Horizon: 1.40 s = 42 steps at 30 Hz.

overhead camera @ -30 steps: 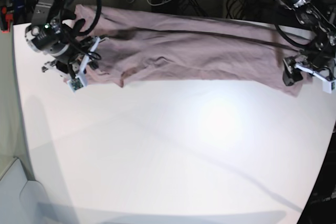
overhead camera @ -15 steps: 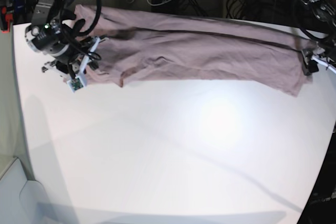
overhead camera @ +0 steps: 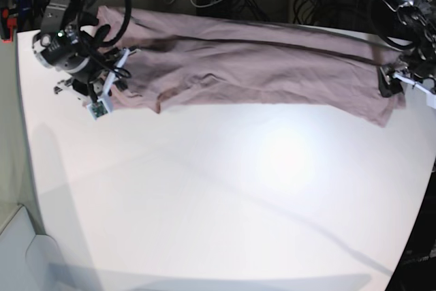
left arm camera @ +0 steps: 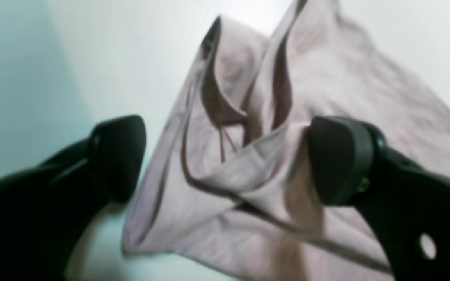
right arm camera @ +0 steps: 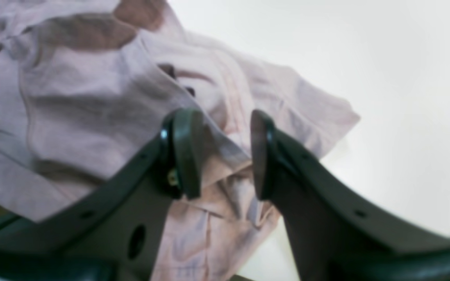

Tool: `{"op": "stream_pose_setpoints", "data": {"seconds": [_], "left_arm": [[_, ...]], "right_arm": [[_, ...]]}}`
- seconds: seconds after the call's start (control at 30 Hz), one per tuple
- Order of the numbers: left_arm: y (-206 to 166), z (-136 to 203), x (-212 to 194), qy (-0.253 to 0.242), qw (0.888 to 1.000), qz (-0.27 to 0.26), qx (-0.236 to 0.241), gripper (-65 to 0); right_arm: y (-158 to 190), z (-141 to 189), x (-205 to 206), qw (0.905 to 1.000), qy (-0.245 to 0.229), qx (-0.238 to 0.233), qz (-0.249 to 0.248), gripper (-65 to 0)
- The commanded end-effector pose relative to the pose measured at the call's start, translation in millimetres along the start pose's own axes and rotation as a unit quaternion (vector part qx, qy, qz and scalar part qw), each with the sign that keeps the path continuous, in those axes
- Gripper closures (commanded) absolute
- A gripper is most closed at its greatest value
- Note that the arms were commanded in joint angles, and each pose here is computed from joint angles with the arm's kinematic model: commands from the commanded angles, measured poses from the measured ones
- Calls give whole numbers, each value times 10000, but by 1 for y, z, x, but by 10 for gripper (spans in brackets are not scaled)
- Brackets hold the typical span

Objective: Layout the t-shirt on the table in an organized manner, then fold the t-shirt properly
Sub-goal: 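Move the left gripper to the strip's other end and grasp it, then fold the held strip end toward the right gripper with the left gripper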

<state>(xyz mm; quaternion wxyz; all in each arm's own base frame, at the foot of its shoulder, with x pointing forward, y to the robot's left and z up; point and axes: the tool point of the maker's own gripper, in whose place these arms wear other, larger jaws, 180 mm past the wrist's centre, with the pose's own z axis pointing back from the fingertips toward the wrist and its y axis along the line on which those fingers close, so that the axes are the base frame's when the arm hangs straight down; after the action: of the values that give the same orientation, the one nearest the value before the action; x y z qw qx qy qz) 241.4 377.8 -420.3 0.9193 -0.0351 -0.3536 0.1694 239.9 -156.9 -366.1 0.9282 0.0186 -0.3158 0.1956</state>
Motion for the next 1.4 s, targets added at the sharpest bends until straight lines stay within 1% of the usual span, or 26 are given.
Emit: {"op": "stream_pose_setpoints", "data": {"seconds": [0.0,0.17,0.2,0.27,0.33,0.37,0.47,0.5,0.57,0.7,0.8,0.83,0.9,1.03,1.2,1.3,1.37], "left_arm": [[6,3,8,-46,10000,-39,61,-650],[0,-1,4,40,9999,-106,-15,-650],[-4,-3,3,73,9998,-160,-74,-632],[-9,-5,2,115,9996,-225,-124,-542],[-9,-5,2,121,9996,-236,-132,-419],[-10,-5,2,139,9995,-254,-124,-343],[-11,-6,4,103,9996,-241,-145,-142],[-11,-6,5,90,9996,-245,-146,-88],[-12,-5,8,58,9996,-253,-142,-1],[-15,-5,17,-28,9995,-282,-156,-8],[-20,2,32,-242,9986,-453,-114,-8],[-29,3,35,-302,9980,-535,-161,-8],[-48,9,51,-533,9947,-851,-221,-4],[-87,28,55,-521,9871,-1485,-288,0],[-144,48,50,-587,9766,-2000,-533,0],[-189,57,35,-550,9640,-2426,-940,0],[-222,57,19,-429,9521,-2716,-1335,0]], "right_arm": [[-3,4,10,9998,-203,-41,14,-217],[-4,4,10,9998,-201,-46,20,-217],[-4,4,10,9998,-201,-46,20,-217],[-4,4,10,9998,-208,-48,21,-217],[-4,4,10,9998,-208,-48,21,-217],[-4,4,10,9998,-208,-48,21,-217],[-4,4,10,9998,-208,-48,21,-217],[-4,4,10,9998,-208,-48,21,-217],[-4,4,10,9998,-208,-48,21,-216],[-3,4,11,9998,-211,-37,31,-216],[-3,4,11,9998,-211,-37,31,-216],[-3,4,11,9998,-211,-37,31,-216],[-3,4,11,9998,-218,-39,32,-216],[-4,4,12,9997,-224,-45,27,-215],[-4,3,13,9997,-239,-49,28,-215],[-7,3,17,9996,-266,-85,37,-215],[-8,3,19,9995,-287,-95,42,-215]]}}
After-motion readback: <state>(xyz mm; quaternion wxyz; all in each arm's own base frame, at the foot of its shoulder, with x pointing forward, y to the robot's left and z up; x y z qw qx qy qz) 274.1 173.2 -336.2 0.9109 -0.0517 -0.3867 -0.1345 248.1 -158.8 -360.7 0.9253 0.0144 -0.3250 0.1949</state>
